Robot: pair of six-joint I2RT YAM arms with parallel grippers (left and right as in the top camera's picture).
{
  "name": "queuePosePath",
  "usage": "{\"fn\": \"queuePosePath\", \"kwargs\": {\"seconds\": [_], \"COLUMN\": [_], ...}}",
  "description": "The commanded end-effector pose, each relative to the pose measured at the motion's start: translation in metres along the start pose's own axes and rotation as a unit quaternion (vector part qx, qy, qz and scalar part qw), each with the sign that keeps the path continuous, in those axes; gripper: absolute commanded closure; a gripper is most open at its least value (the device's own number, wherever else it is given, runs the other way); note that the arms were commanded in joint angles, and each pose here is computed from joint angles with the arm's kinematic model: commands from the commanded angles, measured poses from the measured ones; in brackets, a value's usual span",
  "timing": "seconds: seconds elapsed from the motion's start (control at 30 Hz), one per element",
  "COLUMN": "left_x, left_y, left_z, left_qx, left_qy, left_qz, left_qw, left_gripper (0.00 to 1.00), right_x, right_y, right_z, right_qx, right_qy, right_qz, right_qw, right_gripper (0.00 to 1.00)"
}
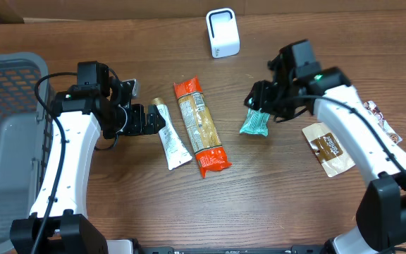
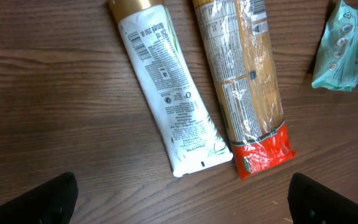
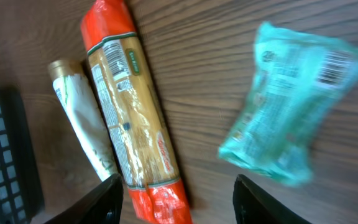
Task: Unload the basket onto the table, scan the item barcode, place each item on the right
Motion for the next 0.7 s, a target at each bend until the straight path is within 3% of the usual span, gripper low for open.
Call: {"fn": "queuePosePath", "kwargs": {"seconds": [0.0, 0.4, 0.67], "left_x": [0.0, 0.0, 0.0], "left_y": [0.001, 0.001, 0.001], "left_z": [0.0, 0.0, 0.0], "left_qx": [0.002, 0.002, 0.002], "left_qy": [0.01, 0.01, 0.01], "left_qz": [0.0, 0.0, 0.0], "left_qw": [1.0, 1.0, 1.0], "left_gripper": [0.0, 0.01, 0.01], "right_x": [0.014, 0.014, -0.032], "right_y": [0.032, 0.114, 0.109], "right_z": [0.018, 0.038, 0.044], "right_qx": [0.016, 0.039, 0.058], "right_qy": [0.003, -0.005, 0.032], "right_qz": [-0.025, 0.008, 0.099], "right_qw": [1.0, 0.999, 0.993], "right_gripper": [0.43, 0.42, 0.41]}}
Point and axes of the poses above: each gripper's point midway between its finger pads, its own y axis out along the fingers, its own x axis along the line the jaws close on, z = x × y, the point moved 3 cm from there along -y, back along the fingers, and after that the axes turned 5 degrees about -y, right-handed, at the moved point
